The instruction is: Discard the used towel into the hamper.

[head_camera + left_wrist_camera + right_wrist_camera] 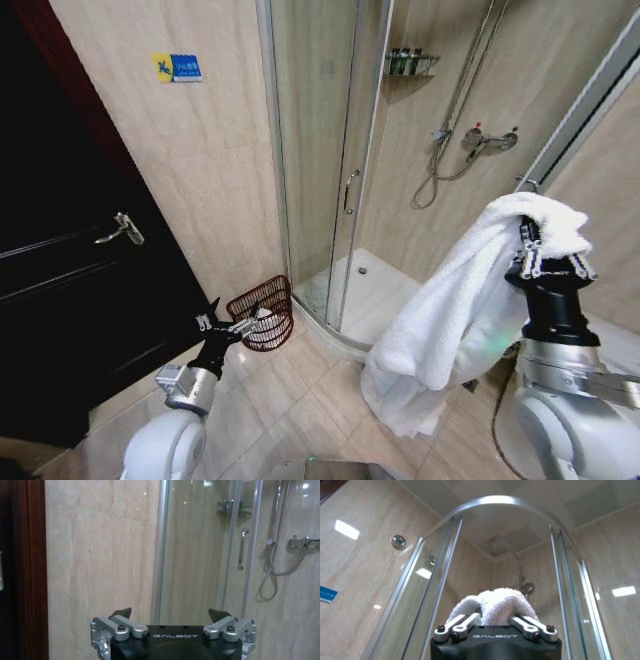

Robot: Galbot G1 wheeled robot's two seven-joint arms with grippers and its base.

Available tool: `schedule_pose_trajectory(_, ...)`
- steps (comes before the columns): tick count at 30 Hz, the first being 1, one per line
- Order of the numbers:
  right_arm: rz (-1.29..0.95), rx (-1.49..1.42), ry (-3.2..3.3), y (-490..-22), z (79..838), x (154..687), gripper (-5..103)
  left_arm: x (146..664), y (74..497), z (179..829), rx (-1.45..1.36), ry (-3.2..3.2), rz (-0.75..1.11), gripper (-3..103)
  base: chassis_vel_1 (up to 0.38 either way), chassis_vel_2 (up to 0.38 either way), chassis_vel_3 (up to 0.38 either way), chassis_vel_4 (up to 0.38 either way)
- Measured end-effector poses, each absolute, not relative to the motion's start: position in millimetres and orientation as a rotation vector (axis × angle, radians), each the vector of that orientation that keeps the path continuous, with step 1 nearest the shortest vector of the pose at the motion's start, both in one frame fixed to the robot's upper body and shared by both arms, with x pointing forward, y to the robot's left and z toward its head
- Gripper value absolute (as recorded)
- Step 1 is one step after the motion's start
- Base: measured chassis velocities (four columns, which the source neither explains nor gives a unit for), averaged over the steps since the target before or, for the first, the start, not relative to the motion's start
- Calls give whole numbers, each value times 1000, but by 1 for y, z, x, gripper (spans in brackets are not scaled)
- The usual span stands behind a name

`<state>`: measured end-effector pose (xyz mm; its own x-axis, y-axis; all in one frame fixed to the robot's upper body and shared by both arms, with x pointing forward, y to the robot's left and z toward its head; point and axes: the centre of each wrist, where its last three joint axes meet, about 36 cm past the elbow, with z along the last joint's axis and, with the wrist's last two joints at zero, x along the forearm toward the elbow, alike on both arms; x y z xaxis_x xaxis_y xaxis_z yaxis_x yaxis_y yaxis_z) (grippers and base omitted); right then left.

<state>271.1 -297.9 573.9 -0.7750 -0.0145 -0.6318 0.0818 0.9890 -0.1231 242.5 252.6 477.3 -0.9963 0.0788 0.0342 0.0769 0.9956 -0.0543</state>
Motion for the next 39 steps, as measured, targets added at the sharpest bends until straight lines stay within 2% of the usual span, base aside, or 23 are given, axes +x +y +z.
schedule_pose_trajectory(19,-188,38,2442,-298,573,271,8,242,253,477,-121,-3102,82,100,103,-100,-104,97)
schedule_pose_trajectory(39,-184,-2,2417,-298,573,270,8,242,253,477,-121,-3102,82,100,6,-7,-8,3)
